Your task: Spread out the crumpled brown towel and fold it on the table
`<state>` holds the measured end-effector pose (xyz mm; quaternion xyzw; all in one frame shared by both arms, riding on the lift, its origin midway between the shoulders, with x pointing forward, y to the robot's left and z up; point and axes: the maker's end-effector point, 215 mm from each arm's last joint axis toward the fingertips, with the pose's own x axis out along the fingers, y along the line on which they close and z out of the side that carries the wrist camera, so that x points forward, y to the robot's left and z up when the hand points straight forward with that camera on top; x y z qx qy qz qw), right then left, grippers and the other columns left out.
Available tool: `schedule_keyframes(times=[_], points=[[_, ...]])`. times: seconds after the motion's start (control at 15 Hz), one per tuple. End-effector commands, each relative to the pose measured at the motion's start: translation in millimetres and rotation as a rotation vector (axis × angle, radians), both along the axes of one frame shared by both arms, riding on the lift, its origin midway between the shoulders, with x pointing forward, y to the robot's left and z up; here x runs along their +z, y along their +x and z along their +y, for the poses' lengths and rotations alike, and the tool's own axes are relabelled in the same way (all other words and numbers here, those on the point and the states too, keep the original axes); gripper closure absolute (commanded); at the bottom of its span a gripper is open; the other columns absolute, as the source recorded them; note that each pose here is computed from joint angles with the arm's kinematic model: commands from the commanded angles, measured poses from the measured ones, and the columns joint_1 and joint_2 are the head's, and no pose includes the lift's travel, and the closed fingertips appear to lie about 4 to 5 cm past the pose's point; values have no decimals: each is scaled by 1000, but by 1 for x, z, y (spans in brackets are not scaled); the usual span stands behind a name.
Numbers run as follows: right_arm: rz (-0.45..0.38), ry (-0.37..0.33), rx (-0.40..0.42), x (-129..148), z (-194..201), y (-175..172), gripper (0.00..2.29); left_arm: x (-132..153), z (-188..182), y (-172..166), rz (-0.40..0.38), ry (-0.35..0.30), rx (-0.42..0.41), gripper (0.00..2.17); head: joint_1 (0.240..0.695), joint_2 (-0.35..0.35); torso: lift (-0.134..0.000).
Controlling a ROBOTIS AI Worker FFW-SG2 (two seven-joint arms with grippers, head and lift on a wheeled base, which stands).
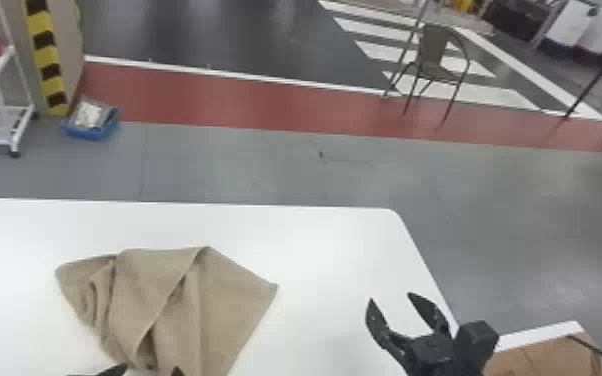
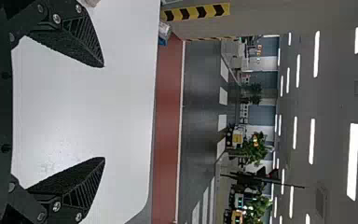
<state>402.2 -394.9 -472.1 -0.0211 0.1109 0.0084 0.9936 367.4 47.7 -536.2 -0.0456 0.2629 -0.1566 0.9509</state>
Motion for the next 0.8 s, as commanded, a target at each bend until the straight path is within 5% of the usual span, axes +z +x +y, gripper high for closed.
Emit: schedule_keyframes(times=[0.0, 0.4, 0.73], points=[[-9, 1, 1, 3, -2, -3, 194, -3, -22, 10, -12, 4, -25, 275, 695, -350, 0], [-24, 14, -23, 4, -22, -12, 194, -8, -14, 25, -38, 43, 10, 363, 695, -350, 0], [-29, 24, -10, 4, -15, -6, 194, 18, 14, 22, -102, 71, 75, 363, 695, -350, 0]])
